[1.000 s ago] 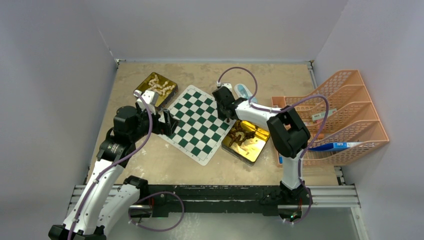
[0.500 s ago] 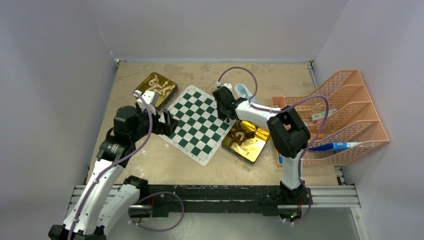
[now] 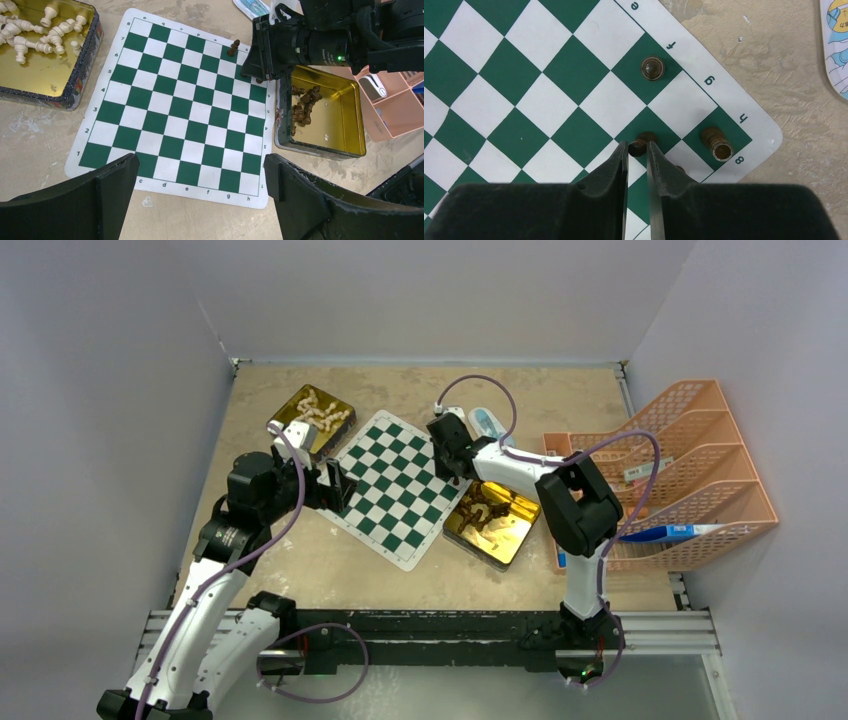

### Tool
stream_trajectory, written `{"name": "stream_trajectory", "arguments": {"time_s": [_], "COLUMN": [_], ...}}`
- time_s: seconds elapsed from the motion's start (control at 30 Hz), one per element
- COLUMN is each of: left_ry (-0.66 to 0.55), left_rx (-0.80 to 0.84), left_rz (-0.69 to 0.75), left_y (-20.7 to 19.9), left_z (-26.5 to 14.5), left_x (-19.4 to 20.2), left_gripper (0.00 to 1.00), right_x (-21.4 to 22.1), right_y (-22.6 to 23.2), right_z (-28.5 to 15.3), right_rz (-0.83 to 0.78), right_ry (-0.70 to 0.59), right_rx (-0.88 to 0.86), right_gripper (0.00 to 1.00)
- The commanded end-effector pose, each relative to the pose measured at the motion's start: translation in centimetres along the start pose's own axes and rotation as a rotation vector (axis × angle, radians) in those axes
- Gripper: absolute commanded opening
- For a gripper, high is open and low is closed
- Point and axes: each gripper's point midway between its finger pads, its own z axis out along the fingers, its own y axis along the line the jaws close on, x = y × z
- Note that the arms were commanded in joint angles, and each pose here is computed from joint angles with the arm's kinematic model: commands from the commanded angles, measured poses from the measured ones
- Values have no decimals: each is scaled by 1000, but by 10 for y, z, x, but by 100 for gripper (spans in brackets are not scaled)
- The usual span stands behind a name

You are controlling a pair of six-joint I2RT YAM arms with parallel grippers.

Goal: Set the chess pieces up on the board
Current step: Place the chess piece on the chessboard.

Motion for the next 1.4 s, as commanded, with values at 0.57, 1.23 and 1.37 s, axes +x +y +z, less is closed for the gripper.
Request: {"name": "stream_trajectory", "arguments": {"time_s": [0.57, 1.23, 1.37], "left_ry": [-21, -20, -17], "left_rx": [-11, -31, -22], "left_rz": [12, 5, 2], "left_y": [2, 6, 3], "left_z": [0, 1, -2], "left_x": [-4, -4, -6], "left_gripper": [96, 96, 96], "right_x": [-11, -42, -53], "right_y": [-4, 1, 0], "right_z": [-6, -35, -49], "right_rz": [37, 27, 26], "right_ry": [-32, -88, -112], "right_rx": [-24, -41, -41], "right_gripper": [25, 36, 37]}}
